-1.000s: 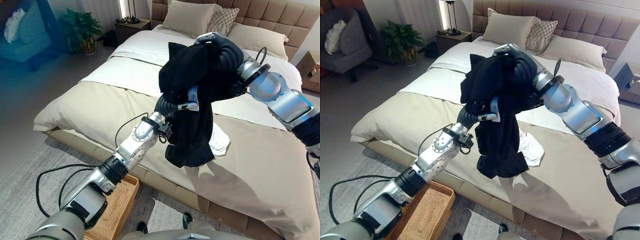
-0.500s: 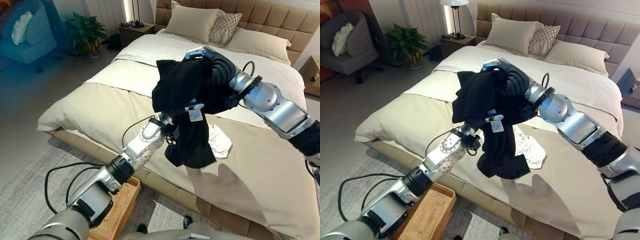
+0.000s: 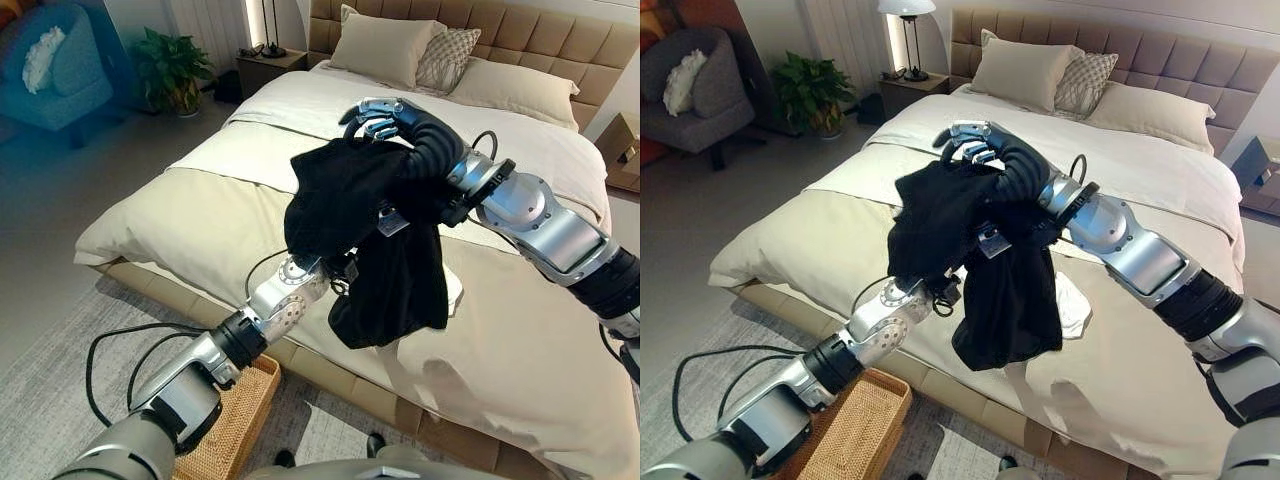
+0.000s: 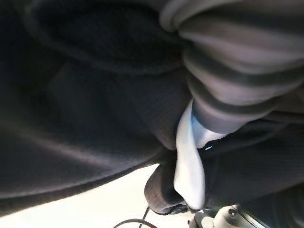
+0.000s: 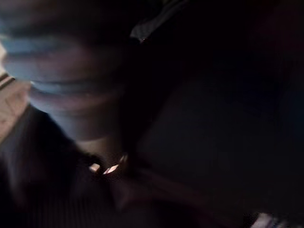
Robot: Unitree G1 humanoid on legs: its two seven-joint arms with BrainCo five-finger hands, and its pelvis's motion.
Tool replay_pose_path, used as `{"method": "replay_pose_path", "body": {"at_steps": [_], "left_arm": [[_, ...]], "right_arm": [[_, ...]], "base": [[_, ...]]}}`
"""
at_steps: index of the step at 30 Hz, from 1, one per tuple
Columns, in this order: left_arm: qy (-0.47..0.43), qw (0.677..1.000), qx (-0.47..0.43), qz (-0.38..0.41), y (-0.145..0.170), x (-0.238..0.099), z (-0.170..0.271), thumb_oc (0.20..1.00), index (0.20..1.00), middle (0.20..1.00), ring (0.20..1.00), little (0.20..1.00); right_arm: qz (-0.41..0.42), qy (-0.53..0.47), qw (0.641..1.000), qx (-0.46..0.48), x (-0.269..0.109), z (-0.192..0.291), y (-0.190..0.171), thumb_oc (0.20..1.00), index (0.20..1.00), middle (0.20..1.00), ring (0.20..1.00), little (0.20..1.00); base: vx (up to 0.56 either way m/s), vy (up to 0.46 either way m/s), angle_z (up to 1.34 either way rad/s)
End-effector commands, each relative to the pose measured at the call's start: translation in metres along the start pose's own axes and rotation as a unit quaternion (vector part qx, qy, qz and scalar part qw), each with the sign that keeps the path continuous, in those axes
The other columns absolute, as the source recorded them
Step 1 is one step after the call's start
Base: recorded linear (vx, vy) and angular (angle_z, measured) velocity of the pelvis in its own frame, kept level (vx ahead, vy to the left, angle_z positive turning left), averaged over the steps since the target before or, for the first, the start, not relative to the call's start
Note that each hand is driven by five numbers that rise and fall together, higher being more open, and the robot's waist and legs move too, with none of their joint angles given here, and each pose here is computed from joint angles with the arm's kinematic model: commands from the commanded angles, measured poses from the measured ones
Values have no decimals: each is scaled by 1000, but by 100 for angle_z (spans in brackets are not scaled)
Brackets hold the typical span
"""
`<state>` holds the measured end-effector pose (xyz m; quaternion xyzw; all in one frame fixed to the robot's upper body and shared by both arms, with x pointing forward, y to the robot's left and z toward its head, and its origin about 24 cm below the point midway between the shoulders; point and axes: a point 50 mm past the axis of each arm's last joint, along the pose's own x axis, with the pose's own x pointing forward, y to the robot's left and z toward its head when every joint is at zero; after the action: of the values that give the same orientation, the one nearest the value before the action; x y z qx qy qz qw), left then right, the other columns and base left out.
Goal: Pick up clothes into the bucket
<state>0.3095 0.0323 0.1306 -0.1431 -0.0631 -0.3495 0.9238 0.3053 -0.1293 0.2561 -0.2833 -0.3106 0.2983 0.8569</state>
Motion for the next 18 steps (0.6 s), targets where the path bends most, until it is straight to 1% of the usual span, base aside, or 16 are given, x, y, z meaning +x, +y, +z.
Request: {"method": "replay_pose_path", "body": {"at_steps": [1, 4, 5, 6, 7, 8, 9, 10, 11, 12, 13, 14, 15, 16, 17, 18], "left_arm": [[-50, 998, 25, -36, -3, 6, 30, 200, 200, 200, 200, 200], [-60, 995, 76, -17, 19, -8, 47, 200, 200, 200, 200, 200], [-73, 991, 115, -4, 33, -18, 63, 200, 200, 200, 200, 200], [-73, 991, 115, -3, 33, -19, 63, 200, 200, 200, 200, 200], [-79, 987, 140, 6, 41, -25, 73, 200, 200, 200, 200, 200], [-80, 983, 162, 18, 49, -33, 79, 200, 200, 200, 200, 200], [-87, 974, 204, 36, 62, -49, 96, 200, 200, 200, 200, 200], [-86, 974, 204, 36, 62, -49, 96, 200, 200, 200, 200, 200], [-92, 970, 222, 45, 67, -56, 104, 200, 200, 200, 200, 200], [-95, 963, 245, 59, 74, -67, 113, 200, 200, 200, 200, 200], [-105, 948, 289, 85, 84, -84, 131, 200, 200, 200, 200, 200], [-104, 948, 289, 86, 84, -84, 131, 200, 200, 200, 200, 200], [-118, 929, 329, 121, 93, -105, 149, 200, 200, 200, 200, 200], [-118, 929, 329, 122, 93, -106, 149, 200, 200, 200, 200, 200], [-123, 914, 359, 146, 99, -118, 160, 200, 200, 200, 200, 200], [-135, 887, 403, 183, 105, -137, 176, 200, 200, 200, 200, 200]], "right_arm": [[-71, -62, 996, 10, -3, 21, -25, 1000, 1000, 1000, 1000, 1000], [-110, -34, 993, 16, -12, 8, -35, 1000, 1000, 1000, 1000, 1000], [-132, -18, 991, 19, -19, 1, -41, 1000, 1000, 1000, 1000, 1000], [-133, -18, 991, 19, -19, 1, -41, 1000, 1000, 1000, 1000, 1000], [-152, -6, 988, 26, -25, -6, -44, 1000, 1000, 1000, 1000, 1000], [-164, 4, 986, 29, -29, -11, -46, 1000, 1000, 1000, 1000, 1000], [-186, 27, 982, 30, -39, -21, -51, 1000, 1000, 1000, 1000, 1000], [-186, 27, 982, 31, -40, -21, -50, 1000, 1000, 1000, 1000, 1000], [-194, 35, 980, 31, -45, -24, -53, 1000, 1000, 1000, 1000, 1000], [-204, 51, 977, 36, -52, -31, -53, 1000, 1000, 1000, 1000, 1000], [-216, 76, 973, 37, -65, -40, -55, 1000, 1000, 1000, 1000, 1000], [-216, 76, 973, 37, -65, -40, -55, 1000, 1000, 1000, 1000, 1000], [-232, 105, 966, 36, -82, -49, -57, 1000, 1000, 1000, 1000, 1000], [-231, 105, 967, 37, -82, -49, -57, 1000, 1000, 1000, 1000, 1000], [-240, 124, 962, 38, -92, -55, -57, 1000, 1000, 1000, 1000, 1000], [-256, 151, 954, 42, -108, -65, -57, 1000, 1000, 1000, 1000, 1000]], "base": [[0, 0, 0], [-3, -8, 1], [-5, -15, 5], [-3, -20, 7], [-1, -17, 8], [2, -32, 7], [3, -22, 7], [4, -18, 6], [5, -13, 8], [5, -28, 12], [5, -26, 14], [-1, -26, 22], [-1, -11, 15], [-2, -17, 13], [-5, -8, 6], [-5, -8, 9]]}}
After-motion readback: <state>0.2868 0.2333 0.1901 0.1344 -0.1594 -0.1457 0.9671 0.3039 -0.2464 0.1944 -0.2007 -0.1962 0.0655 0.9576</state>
